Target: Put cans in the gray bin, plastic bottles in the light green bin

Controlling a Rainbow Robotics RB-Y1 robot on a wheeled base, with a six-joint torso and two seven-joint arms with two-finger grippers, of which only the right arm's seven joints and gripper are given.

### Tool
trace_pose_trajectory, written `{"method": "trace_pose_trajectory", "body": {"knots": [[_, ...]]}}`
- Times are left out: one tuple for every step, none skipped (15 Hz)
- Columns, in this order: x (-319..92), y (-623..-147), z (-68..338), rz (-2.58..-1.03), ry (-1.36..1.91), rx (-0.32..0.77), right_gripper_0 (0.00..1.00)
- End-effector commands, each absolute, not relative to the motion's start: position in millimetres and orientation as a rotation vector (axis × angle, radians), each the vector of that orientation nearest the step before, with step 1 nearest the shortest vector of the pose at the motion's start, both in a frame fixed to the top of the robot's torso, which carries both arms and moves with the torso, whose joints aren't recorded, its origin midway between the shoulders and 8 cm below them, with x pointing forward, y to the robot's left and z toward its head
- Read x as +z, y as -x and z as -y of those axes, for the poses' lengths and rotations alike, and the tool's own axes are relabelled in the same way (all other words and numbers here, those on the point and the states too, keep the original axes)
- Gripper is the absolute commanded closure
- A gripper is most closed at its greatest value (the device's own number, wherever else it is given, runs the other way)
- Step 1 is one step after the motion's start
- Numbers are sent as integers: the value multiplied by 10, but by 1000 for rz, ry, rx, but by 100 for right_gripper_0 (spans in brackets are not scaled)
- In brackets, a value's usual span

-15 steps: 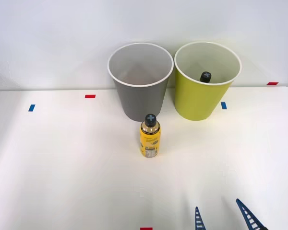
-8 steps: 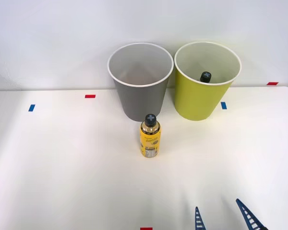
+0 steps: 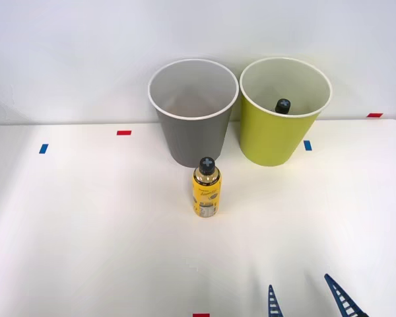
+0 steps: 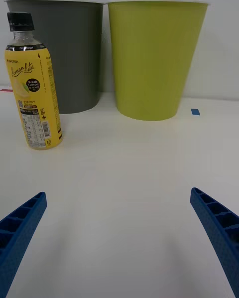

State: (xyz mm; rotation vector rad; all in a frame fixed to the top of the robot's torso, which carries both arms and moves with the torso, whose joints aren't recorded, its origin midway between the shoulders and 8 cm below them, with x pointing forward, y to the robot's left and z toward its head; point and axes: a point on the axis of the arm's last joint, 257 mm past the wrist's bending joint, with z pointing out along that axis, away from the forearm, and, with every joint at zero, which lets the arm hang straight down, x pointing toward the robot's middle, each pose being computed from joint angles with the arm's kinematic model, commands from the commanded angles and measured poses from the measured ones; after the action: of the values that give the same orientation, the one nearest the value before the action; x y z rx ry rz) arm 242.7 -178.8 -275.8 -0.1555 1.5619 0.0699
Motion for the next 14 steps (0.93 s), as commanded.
{"method": "trace_pose_trajectory", "body": {"knots": [[-2758, -2427, 1788, -1562, 156, 70, 0], [-2758, -2427, 1788, -1562, 156, 70, 0], [-2758, -2427, 1788, -1562, 156, 70, 0], [-2758, -2427, 1788, -1562, 156, 70, 0], [-2758, -2427, 1788, -1562, 156, 70, 0], [-2758, -2427, 1788, -1562, 156, 70, 0], [-2758, -2427, 1788, -1562, 156, 70, 0], [-2758, -2427, 1788, -1562, 156, 70, 0], [-2758, -2427, 1788, -1562, 156, 70, 0], [-2758, -2427, 1788, -1562, 156, 70, 0], [-2758, -2427, 1788, -1562, 156, 70, 0], [-2758, -2427, 1788, -1562, 156, 70, 0], [-2758, -2427, 1788, -1562, 156, 70, 0], [-2758, -2427, 1788, -1562, 156, 70, 0]]}}
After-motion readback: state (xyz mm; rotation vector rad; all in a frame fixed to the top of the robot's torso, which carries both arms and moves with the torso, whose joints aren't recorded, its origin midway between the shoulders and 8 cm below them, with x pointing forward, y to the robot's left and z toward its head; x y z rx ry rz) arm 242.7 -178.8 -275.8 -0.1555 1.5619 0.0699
